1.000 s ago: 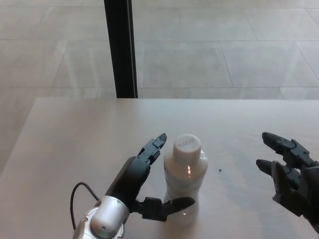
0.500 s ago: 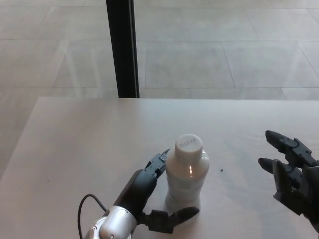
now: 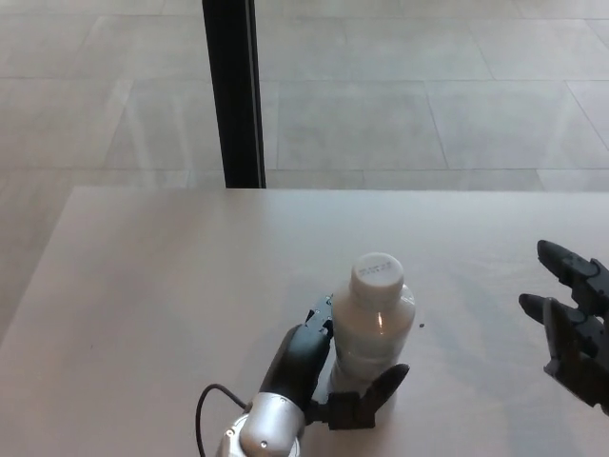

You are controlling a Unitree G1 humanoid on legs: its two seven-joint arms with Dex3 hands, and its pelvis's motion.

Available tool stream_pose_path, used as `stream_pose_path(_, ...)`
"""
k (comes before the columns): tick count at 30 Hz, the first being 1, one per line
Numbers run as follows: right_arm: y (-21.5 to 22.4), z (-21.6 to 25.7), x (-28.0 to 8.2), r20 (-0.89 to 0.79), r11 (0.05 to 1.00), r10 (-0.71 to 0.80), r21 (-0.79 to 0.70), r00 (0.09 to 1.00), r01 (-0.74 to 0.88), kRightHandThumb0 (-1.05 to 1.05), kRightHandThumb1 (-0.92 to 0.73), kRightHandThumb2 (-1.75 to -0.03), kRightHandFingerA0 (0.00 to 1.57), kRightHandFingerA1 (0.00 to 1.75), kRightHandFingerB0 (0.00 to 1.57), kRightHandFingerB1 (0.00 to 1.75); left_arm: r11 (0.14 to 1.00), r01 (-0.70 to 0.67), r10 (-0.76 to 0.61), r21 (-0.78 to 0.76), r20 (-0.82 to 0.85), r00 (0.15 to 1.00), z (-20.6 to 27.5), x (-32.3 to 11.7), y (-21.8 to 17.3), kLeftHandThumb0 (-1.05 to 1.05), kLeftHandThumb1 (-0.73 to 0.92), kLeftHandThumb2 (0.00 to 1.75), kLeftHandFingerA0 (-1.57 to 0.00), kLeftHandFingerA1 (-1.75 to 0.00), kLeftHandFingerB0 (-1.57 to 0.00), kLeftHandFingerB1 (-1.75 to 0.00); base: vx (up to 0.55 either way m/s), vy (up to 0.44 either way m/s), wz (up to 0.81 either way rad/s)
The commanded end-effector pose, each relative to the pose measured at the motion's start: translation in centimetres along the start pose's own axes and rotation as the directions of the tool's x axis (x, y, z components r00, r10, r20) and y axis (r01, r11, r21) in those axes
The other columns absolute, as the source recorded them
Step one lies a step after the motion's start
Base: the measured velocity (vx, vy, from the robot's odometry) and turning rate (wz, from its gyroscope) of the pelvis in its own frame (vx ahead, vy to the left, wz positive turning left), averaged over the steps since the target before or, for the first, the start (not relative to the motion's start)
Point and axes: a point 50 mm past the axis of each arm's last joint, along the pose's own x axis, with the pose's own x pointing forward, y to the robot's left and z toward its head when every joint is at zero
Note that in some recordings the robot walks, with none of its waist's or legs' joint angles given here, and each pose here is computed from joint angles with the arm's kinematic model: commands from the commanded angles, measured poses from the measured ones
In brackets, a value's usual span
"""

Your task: The robot uses its left hand to to lift the bottle kept on the middle of the desk and tilts it towards its right hand. It then uses its right hand to rotate its cap to open it and places the bottle and cap back on the desk

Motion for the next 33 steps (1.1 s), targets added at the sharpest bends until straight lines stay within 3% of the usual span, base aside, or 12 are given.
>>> stream_pose_path(1, -0.5, 0.3, 0.0, 0.009, 0.999, -0.034, -0.004, 0.999, 0.034, -0.72, -0.92, -0.69, 0.27, 0.52, 0.2, 0.29, 0.978, -0.147, 0.139, -0.145, -0.064, 0.988, 0.4, -0.1, -3.6, -0.89, 0.49, 0.86, -0.22, -0.64, 0.0, 0.0, 0.0, 0.0, 0.0)
stream_pose_path(6, -0.5, 0.5, 0.2, 0.023, 0.999, -0.054, -0.004, 0.998, 0.054, -0.71, -0.73, -1.02, 0.26, 0.58, 0.16, 0.43, 0.969, -0.244, 0.241, -0.045, -0.07, 0.968, 0.8, 0.4, -4.9, -0.72, 0.49, 0.79, -0.59, -0.88, 0.0, -0.02, 0.0, 0.0, 0.0)
stream_pose_path(11, -0.9, 1.0, 0.0, 0.04, 0.994, -0.108, 0.011, 0.993, 0.108, -0.63, -0.9, -0.67, 0.37, 0.56, 0.27, 0.32, 0.966, -0.251, 0.252, 0.057, -0.014, 0.968, 0.5, 0.5, -6.3, -0.1, 0.71, 0.68, -0.9, -1.26, -0.11, -0.44, 0.0, 0.0, 0.0)
stream_pose_path(14, -1.4, 1.2, -0.2, 0.042, 0.986, -0.167, 0.029, 0.985, 0.165, -0.55, -0.88, -0.66, 0.47, 0.61, 0.33, 0.33, 0.973, -0.225, 0.227, 0.051, -0.032, 0.973, 0.4, 0.7, -6.9, 0.0, 0.91, 0.8, -0.82, -1.74, -0.76, -0.76, 0.0, 0.0, 0.0)
stream_pose_path(15, -1.7, 1.1, -0.2, 0.046, 0.981, -0.191, 0.031, 0.981, 0.19, -0.54, -0.87, -0.66, 0.56, 0.67, 0.36, 0.34, 0.974, -0.221, 0.222, 0.058, -0.011, 0.975, 0.3, 0.7, -6.9, 0.04, 0.74, 1.3, -1.11, -1.21, -1.13, -1.17, 0.0, 0.0, 0.0)
stream_pose_path(19, -2.2, 1.0, -0.4, 0.042, 0.975, -0.219, 0.033, 0.975, 0.218, -0.54, -0.84, -0.65, 0.64, 0.74, 0.39, 0.36, 0.976, -0.213, 0.213, 0.039, 0.011, 0.977, 0.3, 0.7, -6.9, 0.03, 0.63, 1.48, -0.98, -1.75, -0.78, -1.75, 0.0, 0.0, 0.0)
stream_pose_path(20, -2.1, 0.9, -0.7, 0.041, 0.975, -0.221, 0.032, 0.974, 0.22, -0.5, -0.81, -0.64, 0.67, 0.82, 0.41, 0.38, 0.977, -0.211, 0.211, 0.034, 0.015, 0.977, 0.1, 0.6, -6.7, 0.01, 0.84, 1.43, -1.12, -1.28, -1.01, -1.21, 0.0, 0.0, 0.0)
stream_pose_path(21, -1.9, 0.8, -0.7, 0.047, 0.978, -0.208, 0.038, 0.977, 0.206, -0.47, -0.76, -0.63, 0.73, 0.86, 0.42, 0.38, 0.977, -0.211, 0.211, 0.029, 0.006, 0.977, -0.1, 0.6, -6.4, -0.03, 0.65, 1.46, -1.24, -1.75, -0.95, -1.52, 0.0, 0.0, 0.0)
stream_pose_path(22, -1.8, 0.9, -0.8, 0.049, 0.981, -0.194, 0.037, 0.98, 0.192, -0.44, -0.75, -0.62, 0.75, 0.87, 0.42, 0.38, 0.977, -0.213, 0.213, 0.033, 0.002, 0.977, -0.1, 0.7, -6.1, -0.02, 0.78, 1.36, -1.05, -1.2, -0.92, -1.13, 0.0, 0.0, 0.0)
stream_pose_path(29, -0.4, 1.8, -1.1, 0.089, 0.999, -0.044, -0.007, 0.995, 0.044, -0.38, -0.71, -0.62, 0.76, 0.94, 0.43, 0.42, 0.971, -0.236, 0.238, 0.039, -0.033, 0.971, -0.6, 0.9, -4.2, -0.02, 0.79, 1.36, -1.08, -1.22, -0.94, -1.13, 0.0, 0.0, 0.0)
stream_pose_path(30, 0.1, 2.2, -1.2, 0.123, 0.999, 0.015, -0.037, 0.992, -0.01, -0.38, -0.7, -0.6, 0.78, 0.94, 0.45, 0.43, 0.97, -0.243, 0.244, 0.031, -0.06, 0.968, -1.0, 0.9, -3.4, -0.01, 0.68, 1.34, -1.04, -1.75, -0.81, -1.51, 0.0, 0.0, 0.0)
stream_pose_path(33, 0.6, 2.4, -1.4, 0.131, 0.997, 0.042, -0.067, 0.991, -0.033, -0.47, -0.64, -0.58, 0.81, 0.94, 0.49, 0.42, 0.969, -0.24, 0.245, 0.064, -0.076, 0.967, -1.4, 0.7, -2.9, -0.08, 0.7, 1.22, -0.94, -1.75, -0.63, -1.75, 0.0, 0.0, 0.0)
